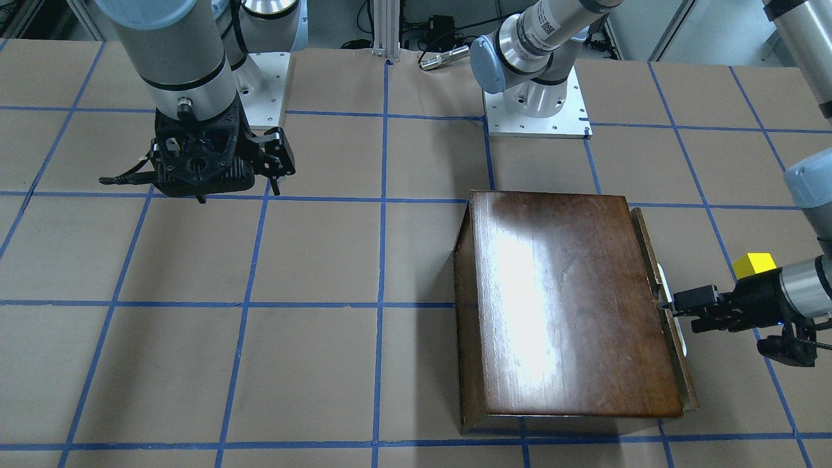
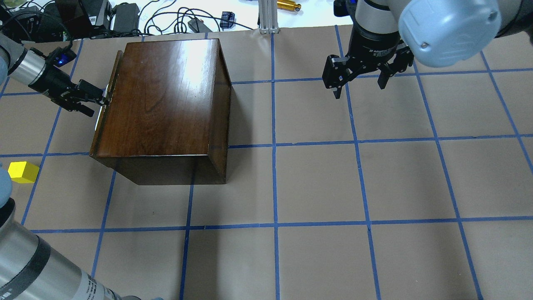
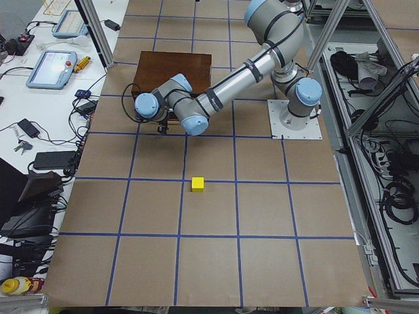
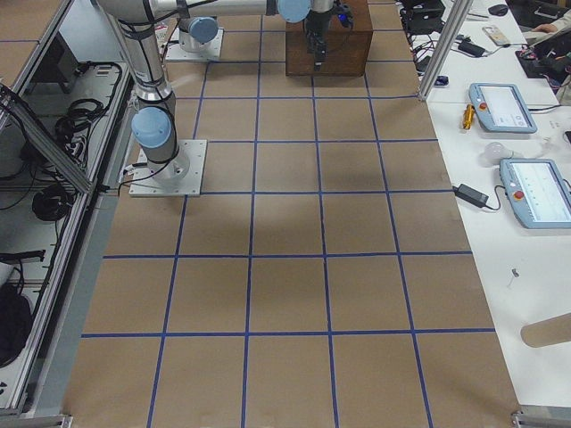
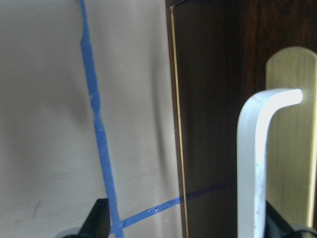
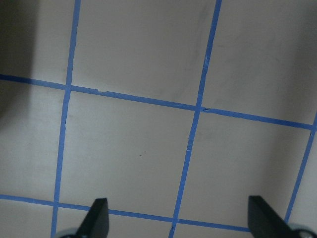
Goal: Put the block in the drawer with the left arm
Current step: 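Hook the white drawer handle with the left gripper and pull outward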
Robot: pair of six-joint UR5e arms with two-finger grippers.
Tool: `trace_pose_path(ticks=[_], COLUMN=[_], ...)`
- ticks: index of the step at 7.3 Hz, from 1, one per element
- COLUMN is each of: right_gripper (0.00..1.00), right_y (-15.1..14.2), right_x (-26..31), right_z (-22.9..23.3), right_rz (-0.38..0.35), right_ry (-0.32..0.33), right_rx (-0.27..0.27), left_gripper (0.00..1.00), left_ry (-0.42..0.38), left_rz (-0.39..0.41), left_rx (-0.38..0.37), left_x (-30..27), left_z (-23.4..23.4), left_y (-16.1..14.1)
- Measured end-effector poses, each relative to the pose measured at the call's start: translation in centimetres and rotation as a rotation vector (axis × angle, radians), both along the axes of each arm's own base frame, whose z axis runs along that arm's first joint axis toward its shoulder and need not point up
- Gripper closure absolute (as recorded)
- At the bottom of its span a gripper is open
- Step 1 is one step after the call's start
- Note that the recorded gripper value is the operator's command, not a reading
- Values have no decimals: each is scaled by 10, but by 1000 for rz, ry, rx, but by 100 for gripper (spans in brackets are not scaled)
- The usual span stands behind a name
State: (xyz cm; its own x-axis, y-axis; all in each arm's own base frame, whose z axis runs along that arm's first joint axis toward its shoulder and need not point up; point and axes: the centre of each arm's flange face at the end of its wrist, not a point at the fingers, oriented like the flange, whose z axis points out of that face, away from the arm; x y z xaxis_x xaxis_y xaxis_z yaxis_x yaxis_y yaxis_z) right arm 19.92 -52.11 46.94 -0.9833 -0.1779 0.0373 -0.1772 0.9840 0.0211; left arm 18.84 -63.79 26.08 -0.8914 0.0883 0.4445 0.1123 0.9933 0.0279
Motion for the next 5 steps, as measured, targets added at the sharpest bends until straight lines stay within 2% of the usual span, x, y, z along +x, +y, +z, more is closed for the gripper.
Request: trace_pose_path(ticks=[5], right_gripper=[0], right_y=[0], right_x=[0], right_z=[0], right_rz=[0], right_ry=[0], right_rx=[0], left_gripper=[0], left_ry=[-67], left_rz=[33], left_rx=[30], left_x=[54], left_z=[3], left_y=[25])
